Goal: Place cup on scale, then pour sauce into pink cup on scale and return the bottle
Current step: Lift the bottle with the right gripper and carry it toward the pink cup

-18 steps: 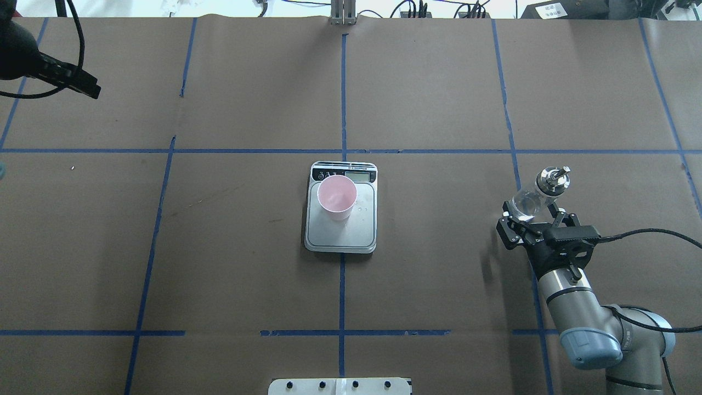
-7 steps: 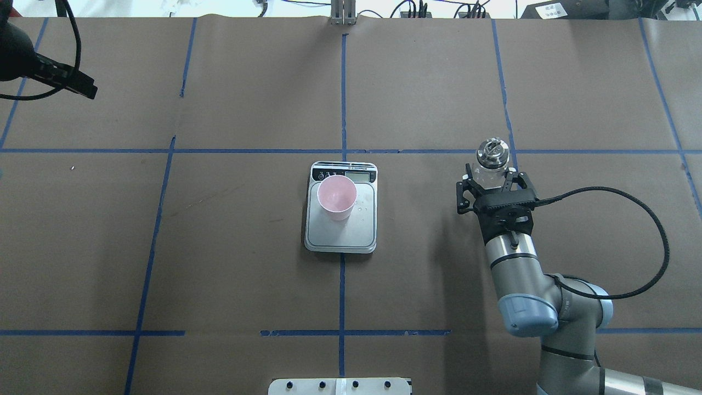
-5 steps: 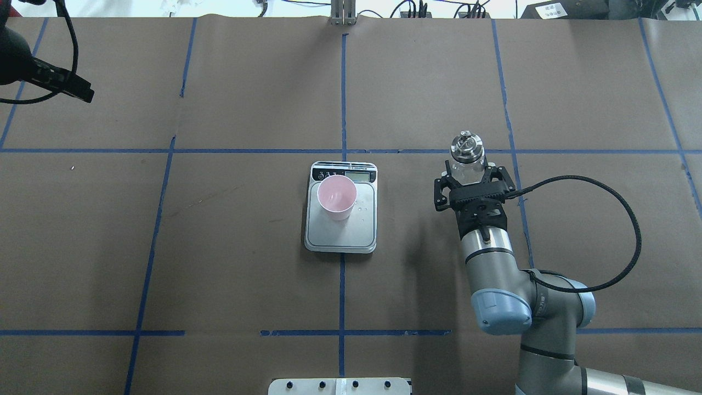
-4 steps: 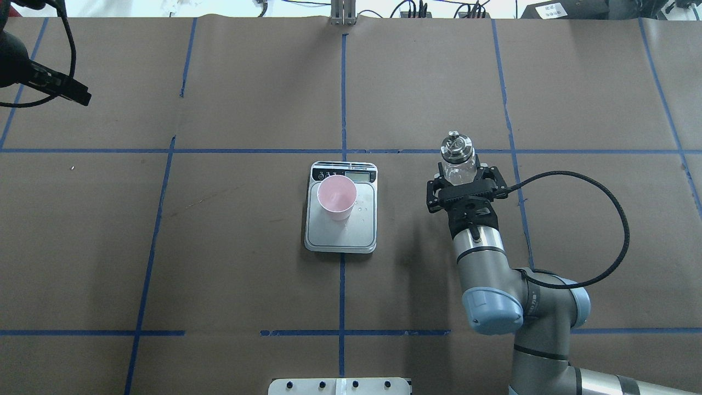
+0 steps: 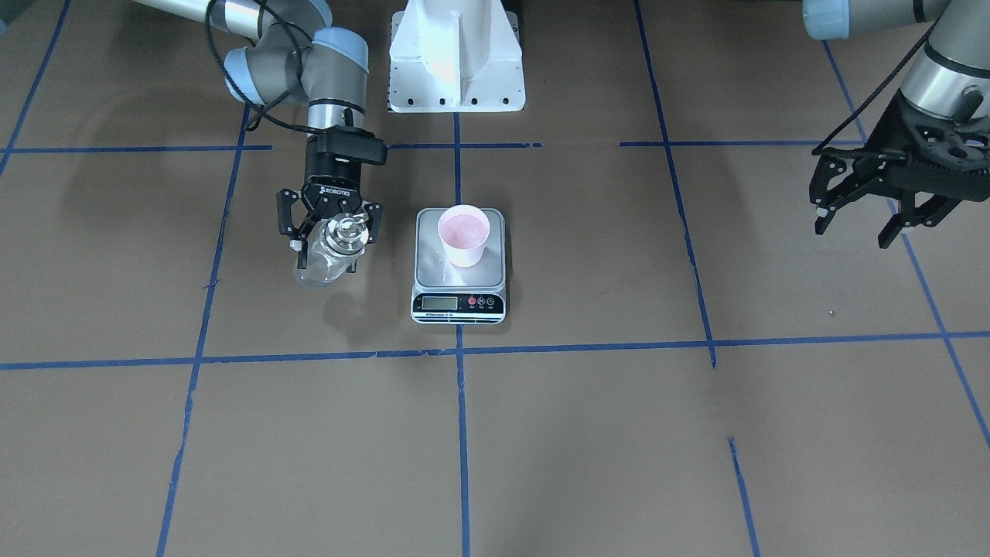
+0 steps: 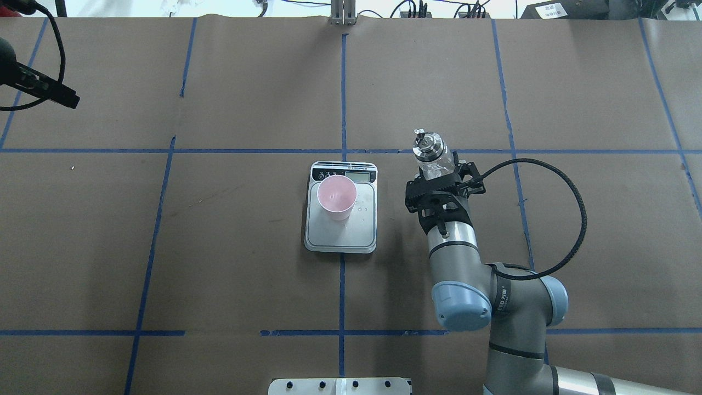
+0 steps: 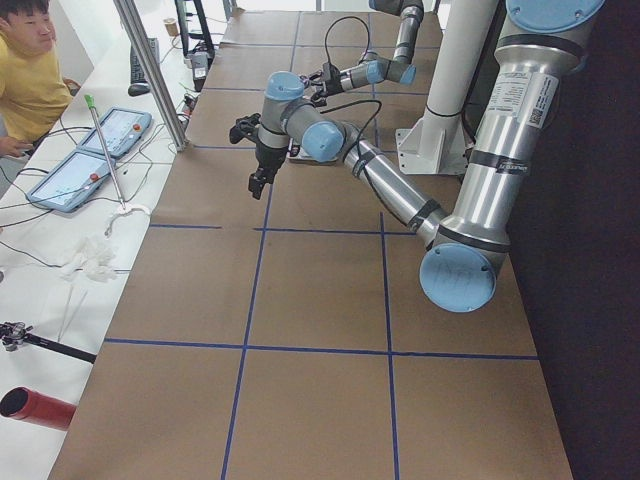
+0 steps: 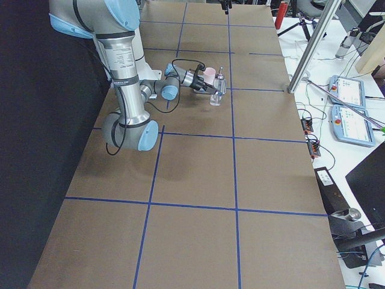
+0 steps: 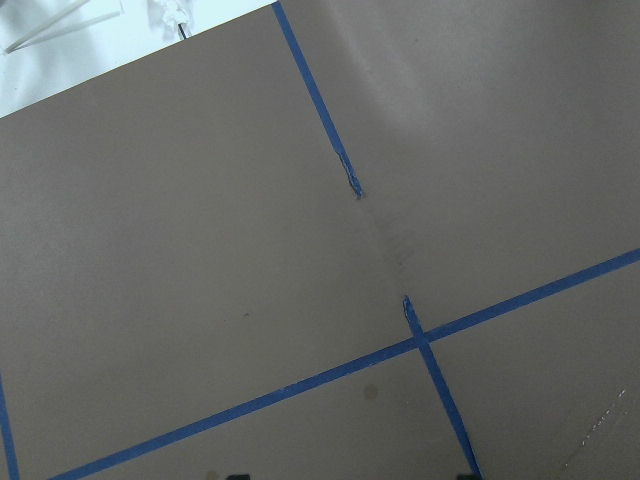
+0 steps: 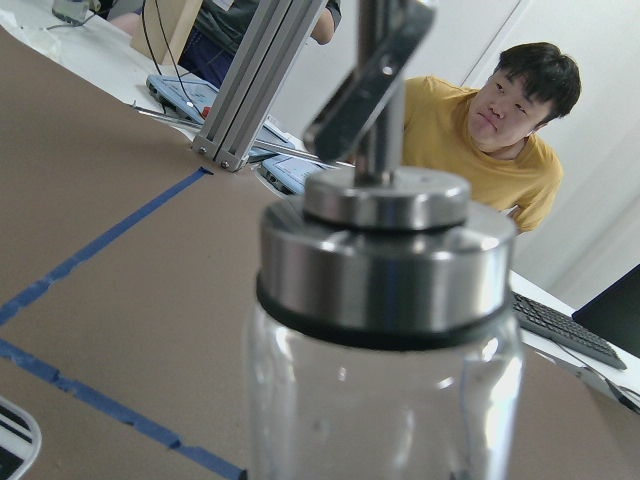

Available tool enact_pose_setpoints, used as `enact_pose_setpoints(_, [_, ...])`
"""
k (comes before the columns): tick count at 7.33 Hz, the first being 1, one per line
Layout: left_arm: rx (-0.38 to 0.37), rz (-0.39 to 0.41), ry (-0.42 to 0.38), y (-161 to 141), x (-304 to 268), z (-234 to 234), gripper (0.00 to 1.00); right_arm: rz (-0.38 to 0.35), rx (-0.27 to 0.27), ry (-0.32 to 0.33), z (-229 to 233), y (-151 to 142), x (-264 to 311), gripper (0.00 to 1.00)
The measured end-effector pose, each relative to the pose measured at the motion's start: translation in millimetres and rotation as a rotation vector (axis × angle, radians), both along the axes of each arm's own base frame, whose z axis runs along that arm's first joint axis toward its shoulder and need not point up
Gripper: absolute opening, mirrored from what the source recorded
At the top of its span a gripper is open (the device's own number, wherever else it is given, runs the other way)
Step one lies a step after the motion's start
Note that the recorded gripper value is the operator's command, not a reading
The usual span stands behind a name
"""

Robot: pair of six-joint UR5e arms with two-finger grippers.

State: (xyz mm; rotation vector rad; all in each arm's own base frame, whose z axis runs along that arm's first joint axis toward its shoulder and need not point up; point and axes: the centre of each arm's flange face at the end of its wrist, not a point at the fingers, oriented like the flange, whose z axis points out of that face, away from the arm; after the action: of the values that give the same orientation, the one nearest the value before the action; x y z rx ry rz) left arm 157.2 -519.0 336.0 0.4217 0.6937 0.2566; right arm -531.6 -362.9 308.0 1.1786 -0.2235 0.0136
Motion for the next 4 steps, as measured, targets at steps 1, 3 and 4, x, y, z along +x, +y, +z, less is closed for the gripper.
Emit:
enact_pose_setpoints(1, [-0.001,0.003,-0.003,0.1,-0.2,2.1,0.75,0.000,-0.021,0.088,-13.3,-0.4,-4.5,0.00])
enact_pose_setpoints(3, [-0.002,0.005,-0.005,-0.2,-0.2,3.8,0.75,0.003,-0.050,0.241,-35.6,1.0,-10.2,0.00])
enact_pose_setpoints(4, [-0.002,0.006,-0.005,-0.2,0.2,4.0,0.75,0.006,-0.046,0.300,-37.9,3.6,-12.5,0.00])
